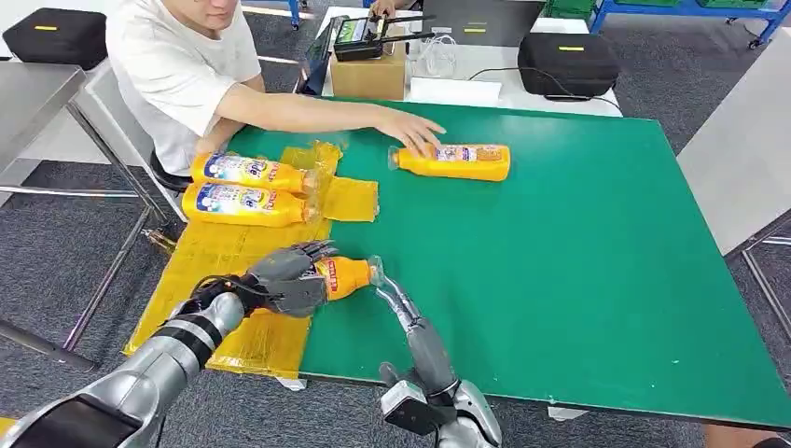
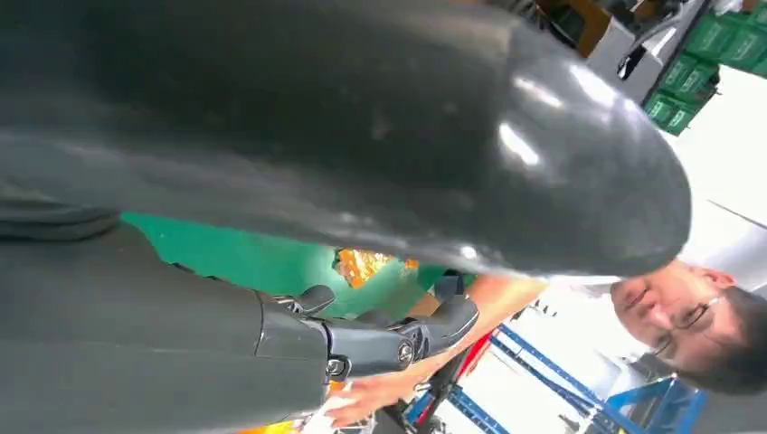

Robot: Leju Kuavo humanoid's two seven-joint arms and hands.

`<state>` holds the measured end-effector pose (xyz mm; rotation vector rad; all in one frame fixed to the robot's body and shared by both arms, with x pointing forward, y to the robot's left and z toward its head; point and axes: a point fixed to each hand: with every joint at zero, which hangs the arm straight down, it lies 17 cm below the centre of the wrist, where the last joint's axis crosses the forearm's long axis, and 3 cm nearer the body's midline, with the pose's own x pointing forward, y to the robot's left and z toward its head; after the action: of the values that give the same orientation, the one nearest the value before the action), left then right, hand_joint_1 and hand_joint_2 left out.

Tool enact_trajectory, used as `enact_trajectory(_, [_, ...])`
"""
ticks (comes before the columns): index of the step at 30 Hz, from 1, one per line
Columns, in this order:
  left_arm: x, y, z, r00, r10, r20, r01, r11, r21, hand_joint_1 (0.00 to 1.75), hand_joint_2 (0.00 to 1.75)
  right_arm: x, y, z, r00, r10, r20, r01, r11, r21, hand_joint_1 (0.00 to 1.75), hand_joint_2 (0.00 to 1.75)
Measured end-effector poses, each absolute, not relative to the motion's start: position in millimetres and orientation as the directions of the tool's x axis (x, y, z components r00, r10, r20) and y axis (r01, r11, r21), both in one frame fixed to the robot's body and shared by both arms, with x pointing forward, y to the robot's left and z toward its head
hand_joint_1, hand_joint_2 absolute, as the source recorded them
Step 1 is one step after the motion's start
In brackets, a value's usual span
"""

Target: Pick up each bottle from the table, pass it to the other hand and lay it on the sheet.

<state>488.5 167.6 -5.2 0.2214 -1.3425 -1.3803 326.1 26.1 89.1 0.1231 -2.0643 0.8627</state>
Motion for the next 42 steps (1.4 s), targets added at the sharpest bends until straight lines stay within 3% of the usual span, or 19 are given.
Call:
enact_trajectory(5, [481.8,177.0,-0.2,-0.274,-0.690,0.670,0.580,0.437,0.687,0.00,1.75,326.4,25.3,86.5,-0.610,0.223,0.761,-0.380,0.760,-0.528,0.00,0.00])
enact_trajectory(8, [471.0,171.8,15.9,-0.243,-0.551,0.798,0.567,0.587,0.578,0.00,1.75,324.3,25.7,83.4,-0.608,0.226,0.761,-0.383,0.757,-0.530,0.00,0.00])
enact_trajectory(12, [458.2,167.3,29.5,-0.232,-0.461,0.857,0.544,0.668,0.507,0.00,1.75,322.8,25.1,80.2,-0.608,0.232,0.759,-0.384,0.751,-0.537,0.00,0.00])
enact_trajectory(15, [444.2,159.4,64.0,-0.263,-0.253,0.931,0.502,0.788,0.356,0.00,1.75,321.4,24.1,78.9,-0.611,0.241,0.754,-0.374,0.751,-0.544,0.00,0.00])
enact_trajectory(17, [437.0,156.4,101.3,-0.268,-0.051,0.962,0.452,0.875,0.173,0.00,1.75,317.9,21.6,77.7,-0.613,0.249,0.750,-0.365,0.753,-0.548,0.00,0.00])
enact_trajectory(20, [434.2,173.2,169.6,-0.375,0.200,0.905,0.284,0.954,-0.093,0.00,1.75,313.9,18.7,81.2,-0.617,0.258,0.743,-0.346,0.759,-0.551,0.00,0.00])
enact_trajectory(28, [414.4,223.8,253.0,-0.562,0.443,0.699,0.158,0.887,-0.435,0.00,1.75,317.8,12.1,83.3,-0.618,0.312,0.722,-0.308,0.748,-0.588,0.00,0.00])
enact_trajectory(31, [405.2,236.3,266.3,-0.598,0.470,0.649,0.153,0.862,-0.484,0.00,1.75,323.2,2.7,79.1,-0.622,0.390,0.679,-0.252,0.721,-0.645,0.00,0.00])
enact_trajectory(34, [395.2,242.1,275.9,-0.619,0.499,0.607,0.173,0.840,-0.514,0.00,1.75,329.7,-10.2,71.5,-0.653,0.544,0.526,-0.122,0.610,-0.783,0.00,0.00])
enact_trajectory(36, [387.2,245.8,277.9,-0.629,0.499,0.596,0.172,0.837,-0.519,0.00,1.75,334.9,-23.8,68.4,-0.629,0.576,0.522,-0.104,0.603,-0.791,0.00,0.00])
enact_trajectory(37, [383.7,247.9,278.3,-0.634,0.497,0.593,0.168,0.837,-0.521,0.00,1.75,338.0,-31.0,68.7,-0.620,0.588,0.520,-0.093,0.603,-0.793,0.00,1.75])
enact_trajectory(42, [376.0,252.1,282.3,-0.649,0.492,0.581,0.165,0.836,-0.524,0.00,1.75,345.6,-50.0,68.6,-0.605,0.634,0.482,-0.052,0.572,-0.819,0.00,1.75])
